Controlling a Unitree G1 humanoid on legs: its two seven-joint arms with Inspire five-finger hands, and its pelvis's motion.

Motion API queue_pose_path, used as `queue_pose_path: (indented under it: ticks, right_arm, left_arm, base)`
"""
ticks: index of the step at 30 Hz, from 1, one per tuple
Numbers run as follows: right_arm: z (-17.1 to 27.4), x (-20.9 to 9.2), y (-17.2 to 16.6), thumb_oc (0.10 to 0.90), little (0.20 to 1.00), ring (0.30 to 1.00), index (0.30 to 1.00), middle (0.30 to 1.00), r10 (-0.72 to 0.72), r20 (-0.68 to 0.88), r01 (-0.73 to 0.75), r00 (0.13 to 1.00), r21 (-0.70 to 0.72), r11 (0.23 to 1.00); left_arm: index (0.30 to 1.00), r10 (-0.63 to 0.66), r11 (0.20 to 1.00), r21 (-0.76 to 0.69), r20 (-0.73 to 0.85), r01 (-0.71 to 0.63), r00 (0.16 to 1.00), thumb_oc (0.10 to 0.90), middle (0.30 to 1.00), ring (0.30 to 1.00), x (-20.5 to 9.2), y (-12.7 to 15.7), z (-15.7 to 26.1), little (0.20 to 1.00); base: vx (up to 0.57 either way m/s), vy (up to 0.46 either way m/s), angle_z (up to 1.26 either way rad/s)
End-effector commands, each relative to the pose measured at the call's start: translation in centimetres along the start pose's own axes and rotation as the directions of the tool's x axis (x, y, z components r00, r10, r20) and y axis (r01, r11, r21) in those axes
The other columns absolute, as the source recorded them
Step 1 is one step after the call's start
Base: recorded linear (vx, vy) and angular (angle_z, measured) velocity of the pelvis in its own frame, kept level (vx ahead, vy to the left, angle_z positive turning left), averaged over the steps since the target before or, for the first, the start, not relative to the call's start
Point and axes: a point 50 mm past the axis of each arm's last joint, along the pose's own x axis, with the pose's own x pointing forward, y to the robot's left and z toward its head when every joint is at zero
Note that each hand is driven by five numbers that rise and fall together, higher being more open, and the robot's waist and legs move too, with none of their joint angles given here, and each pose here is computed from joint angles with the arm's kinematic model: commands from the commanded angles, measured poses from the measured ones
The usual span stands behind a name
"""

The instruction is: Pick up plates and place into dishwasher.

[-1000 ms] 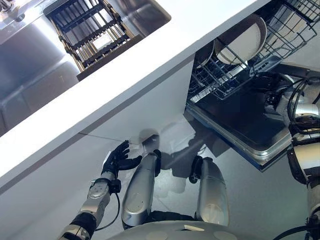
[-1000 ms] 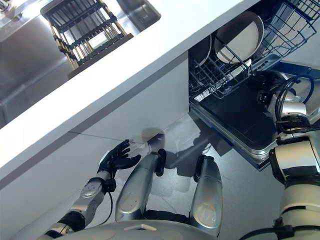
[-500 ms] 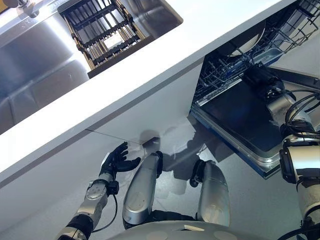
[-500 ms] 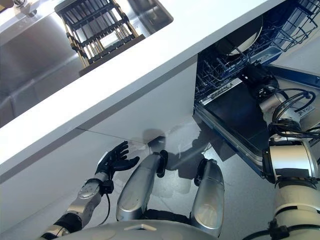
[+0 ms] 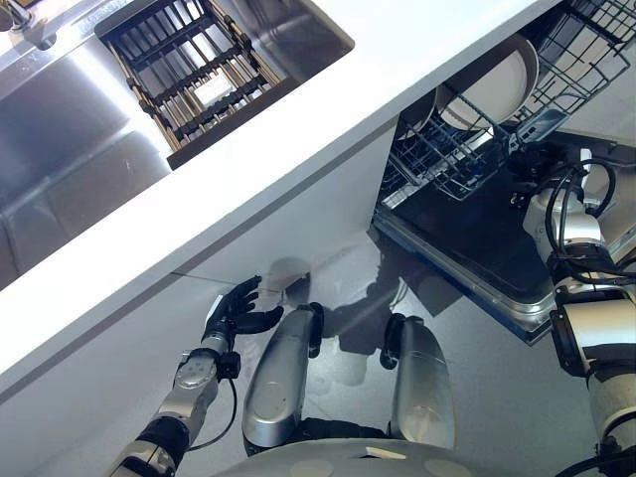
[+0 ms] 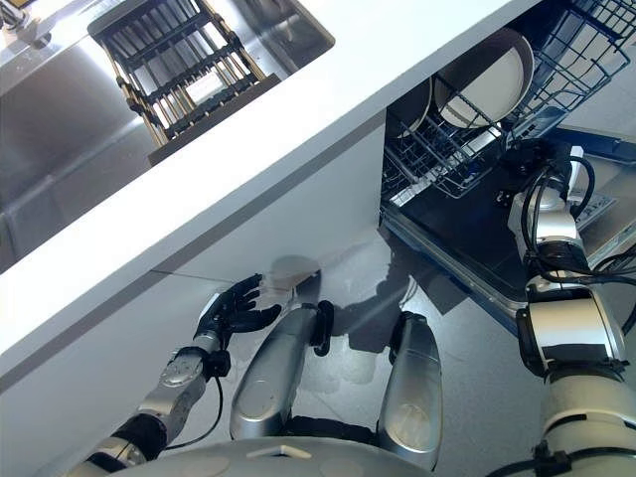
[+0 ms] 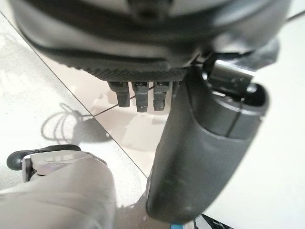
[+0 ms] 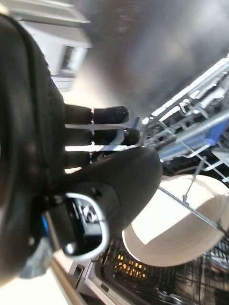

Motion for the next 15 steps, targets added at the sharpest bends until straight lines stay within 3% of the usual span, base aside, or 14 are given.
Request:
queue_pose_path:
  ticks: [1,7,8,9,15]
  right_arm:
    - [3.2,0.9,-6.1,0.1,0.2,0.3,0.3,0.3,-0.289,0.285,0.329,0.914,-0.102,0.939]
    - [2.4,1.0,-6.6,0.1,0.2,0.3,0.3,0.3,-0.291,0.3,0.342,0.908,-0.131,0.931]
    - [2.5,1.0,-6.7,0.177,0.277,0.366,0.366,0.366,-0.296,0.305,0.346,0.905,-0.122,0.93]
    - [2.6,1.0,-6.7,0.8,0.9,0.9,0.9,0.9,-0.291,0.312,0.342,0.904,-0.123,0.931]
    - [3.6,1.0,-6.4,0.8,0.9,0.9,0.9,0.9,-0.26,0.363,0.338,0.895,-0.17,0.926]
  left_arm:
    - [0.9,0.072,0.997,-0.025,0.078,-0.07,0.994,0.8,0.9,0.9,-1.3,1.2,-0.2,0.9]
    - [0.9,0.083,0.996,-0.025,0.08,-0.081,0.993,0.8,0.9,0.9,-1.3,1.5,-0.2,0.9]
    - [0.9,0.083,0.996,-0.025,0.083,-0.081,0.993,0.8,0.9,0.9,-1.3,1.5,-0.2,0.9]
    - [0.9,0.082,0.996,-0.025,0.085,-0.08,0.993,0.8,0.9,0.9,-1.2,1.5,-0.1,0.9]
    - [0.9,0.083,0.996,-0.022,0.092,-0.081,0.992,0.8,0.9,0.9,-1.3,1.6,0.0,0.9]
  base:
    - [-0.07,0.026,-0.08]
    - [-0.05,0.005,-0.04]
    - [-0.07,-0.013,-0.04]
    - [-0.05,-0.008,-0.01]
    - [-0.04,-0.017,-0.01]
